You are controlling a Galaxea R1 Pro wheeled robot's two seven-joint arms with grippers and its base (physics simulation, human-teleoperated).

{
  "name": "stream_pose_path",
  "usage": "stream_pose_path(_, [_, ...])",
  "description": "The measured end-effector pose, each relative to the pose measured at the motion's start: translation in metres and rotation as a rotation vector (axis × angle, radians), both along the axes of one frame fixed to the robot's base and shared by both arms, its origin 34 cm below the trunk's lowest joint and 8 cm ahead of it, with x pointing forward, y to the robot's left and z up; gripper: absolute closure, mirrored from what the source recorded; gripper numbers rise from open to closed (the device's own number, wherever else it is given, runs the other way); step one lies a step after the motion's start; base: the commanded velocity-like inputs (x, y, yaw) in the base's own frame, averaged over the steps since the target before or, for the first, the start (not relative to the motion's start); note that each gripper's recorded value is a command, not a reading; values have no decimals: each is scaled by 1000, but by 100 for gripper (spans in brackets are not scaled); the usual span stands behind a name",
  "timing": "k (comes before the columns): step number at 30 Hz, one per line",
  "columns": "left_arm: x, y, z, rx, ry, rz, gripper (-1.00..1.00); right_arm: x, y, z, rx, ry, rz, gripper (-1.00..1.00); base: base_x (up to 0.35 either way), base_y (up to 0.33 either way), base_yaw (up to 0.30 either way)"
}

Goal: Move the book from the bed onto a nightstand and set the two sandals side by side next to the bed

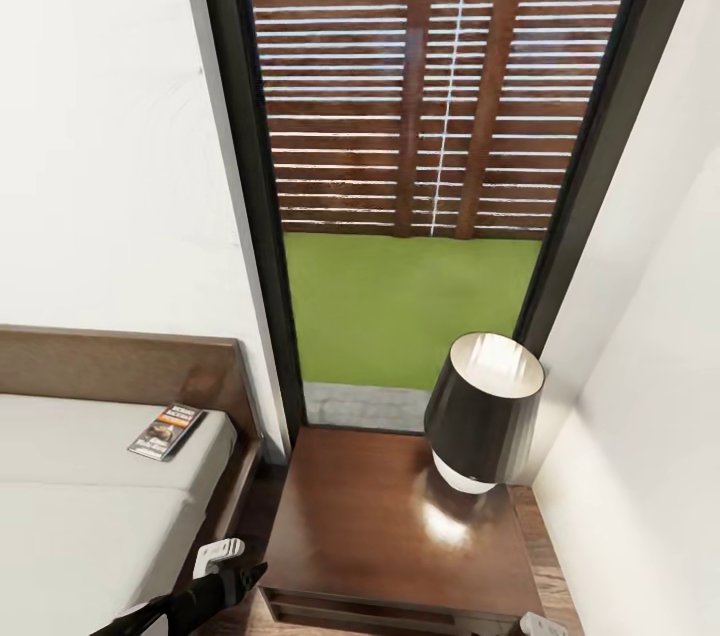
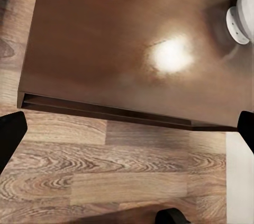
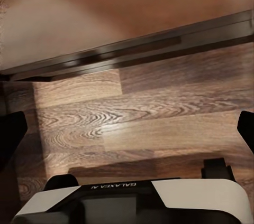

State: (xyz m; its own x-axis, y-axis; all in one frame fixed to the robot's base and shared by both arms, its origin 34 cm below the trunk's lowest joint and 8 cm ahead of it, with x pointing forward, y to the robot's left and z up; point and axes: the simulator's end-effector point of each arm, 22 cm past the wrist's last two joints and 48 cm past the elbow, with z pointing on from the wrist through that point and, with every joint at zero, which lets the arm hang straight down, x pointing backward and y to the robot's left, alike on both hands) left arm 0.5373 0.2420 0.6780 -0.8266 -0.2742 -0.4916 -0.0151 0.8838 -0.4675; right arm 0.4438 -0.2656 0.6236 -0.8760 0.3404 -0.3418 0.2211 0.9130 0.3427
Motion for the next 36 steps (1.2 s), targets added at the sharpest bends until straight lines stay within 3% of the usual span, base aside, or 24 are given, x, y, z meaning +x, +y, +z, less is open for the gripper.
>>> stream_pose_path(36, [-13,0,31,0,1,0,-100,-13,0,31,0,1,0,-100,0,0,0])
